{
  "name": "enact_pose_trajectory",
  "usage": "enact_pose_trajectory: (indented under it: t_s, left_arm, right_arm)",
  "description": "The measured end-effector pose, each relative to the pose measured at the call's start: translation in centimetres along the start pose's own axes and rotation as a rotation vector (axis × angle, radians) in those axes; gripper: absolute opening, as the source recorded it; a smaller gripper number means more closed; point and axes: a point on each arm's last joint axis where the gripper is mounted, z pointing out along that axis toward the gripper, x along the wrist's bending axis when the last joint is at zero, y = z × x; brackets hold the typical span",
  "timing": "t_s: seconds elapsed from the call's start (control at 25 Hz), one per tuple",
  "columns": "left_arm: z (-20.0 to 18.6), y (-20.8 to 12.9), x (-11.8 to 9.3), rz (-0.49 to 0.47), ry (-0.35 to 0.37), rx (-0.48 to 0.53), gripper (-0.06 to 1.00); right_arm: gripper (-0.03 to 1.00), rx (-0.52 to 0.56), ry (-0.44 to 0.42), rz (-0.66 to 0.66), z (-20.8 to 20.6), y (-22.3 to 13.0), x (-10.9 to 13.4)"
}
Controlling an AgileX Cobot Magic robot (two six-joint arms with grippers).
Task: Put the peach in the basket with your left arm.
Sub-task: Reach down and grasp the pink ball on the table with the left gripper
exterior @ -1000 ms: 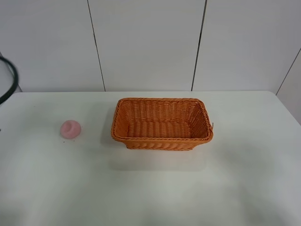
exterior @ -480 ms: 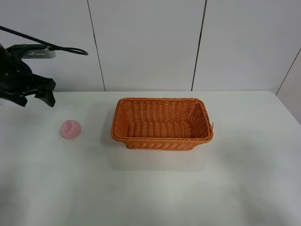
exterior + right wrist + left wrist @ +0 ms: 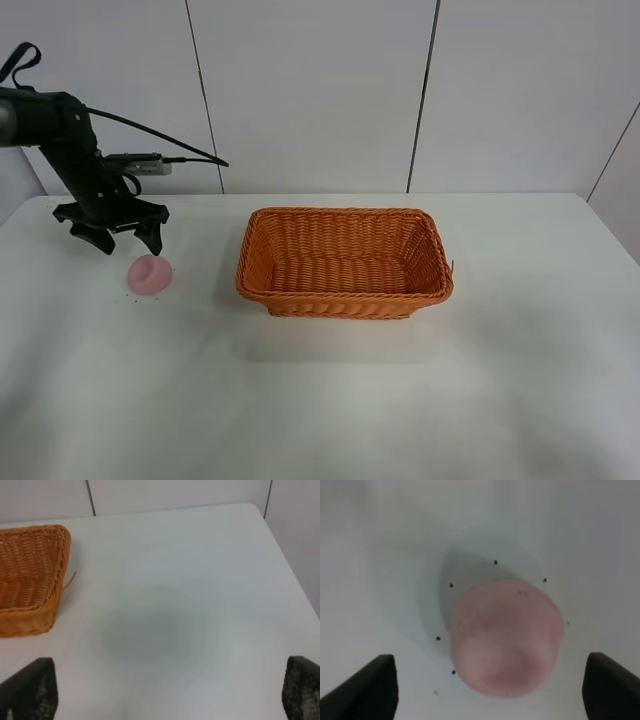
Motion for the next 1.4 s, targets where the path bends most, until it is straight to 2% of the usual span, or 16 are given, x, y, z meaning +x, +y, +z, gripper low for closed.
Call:
enact_pose_trajectory:
  t_s: [0.2,0.4,0.72,1.08,1.16,1.2,1.32,1.4]
  left_arm:
    - [1.9,-0.1,-0.1,-0.005,-0.028,0.039,0.85]
    - [2.0,0.1,-0.3,-0.003,-0.052,0.021,0.85]
    - [2.5,0.4,-0.2,0.007,-0.041,-0.003,0.85]
    - [5.0,-0.1,0.0,0.003,-0.044,0.068,0.83]
    - [5.0,-0.1,0.0,0.003,-0.044,0.068,0.74]
    - [5.0,-0.1,0.0,0.003,-0.044,0.068,0.65]
    - [4.9,-0.2,0.0,0.004,-0.045,0.08,0.29]
    - [4.2,0.0,-0.1,0.006,-0.046,0.075,0.16]
  right_arm:
    - [0.69,0.0,0.0,0.0,0.0,0.0,0.0]
    - [0.69,0.0,0.0,0.0,0.0,0.0,0.0]
    - [0.69,0.0,0.0,0.0,0.0,0.0,0.0]
    - [0.69,0.0,0.0,0.0,0.0,0.0,0.0]
    - [0.69,0.0,0.0,0.0,0.0,0.0,0.0]
    - [0.69,0.0,0.0,0.0,0.0,0.0,0.0]
    - [0.69,0.0,0.0,0.0,0.0,0.0,0.0]
    - [0.69,0.0,0.0,0.0,0.0,0.0,0.0]
